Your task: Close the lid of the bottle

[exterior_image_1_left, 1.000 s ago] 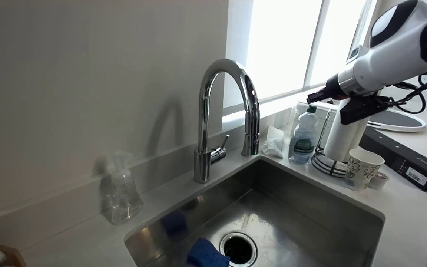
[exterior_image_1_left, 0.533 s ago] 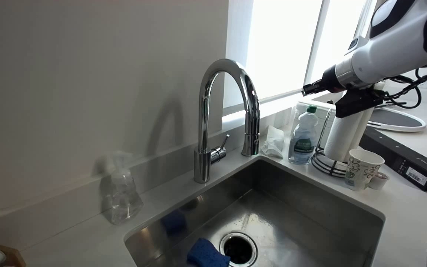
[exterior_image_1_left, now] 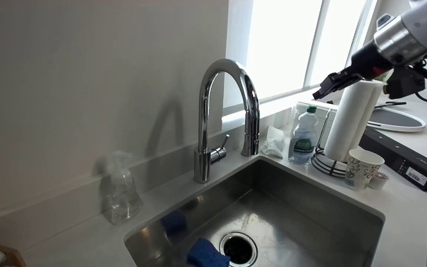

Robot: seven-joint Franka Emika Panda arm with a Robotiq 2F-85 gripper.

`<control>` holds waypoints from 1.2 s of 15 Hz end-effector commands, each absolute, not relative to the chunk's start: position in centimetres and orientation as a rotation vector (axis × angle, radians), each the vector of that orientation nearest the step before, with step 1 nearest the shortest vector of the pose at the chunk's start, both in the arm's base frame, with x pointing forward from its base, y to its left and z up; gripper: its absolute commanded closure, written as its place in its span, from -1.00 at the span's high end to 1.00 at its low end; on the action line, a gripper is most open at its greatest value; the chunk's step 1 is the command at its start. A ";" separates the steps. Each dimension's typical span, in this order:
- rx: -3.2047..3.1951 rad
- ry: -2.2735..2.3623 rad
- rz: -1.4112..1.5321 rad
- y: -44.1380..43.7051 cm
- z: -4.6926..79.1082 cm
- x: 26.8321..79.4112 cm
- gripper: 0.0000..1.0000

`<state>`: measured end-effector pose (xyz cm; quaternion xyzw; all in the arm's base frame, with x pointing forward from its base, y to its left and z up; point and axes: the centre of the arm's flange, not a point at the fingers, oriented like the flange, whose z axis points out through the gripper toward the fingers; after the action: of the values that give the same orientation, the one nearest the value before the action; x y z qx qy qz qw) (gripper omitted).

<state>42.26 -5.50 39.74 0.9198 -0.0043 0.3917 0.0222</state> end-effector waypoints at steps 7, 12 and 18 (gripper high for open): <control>3.160 0.184 0.507 -5.1 44.6 33.9 0.94; 3.186 0.219 0.195 -3.0 44.9 30.5 1.00; 3.163 0.281 0.194 -1.4 41.5 28.1 0.99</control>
<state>28.07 -1.41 41.48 0.9940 0.0882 0.0610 -0.0195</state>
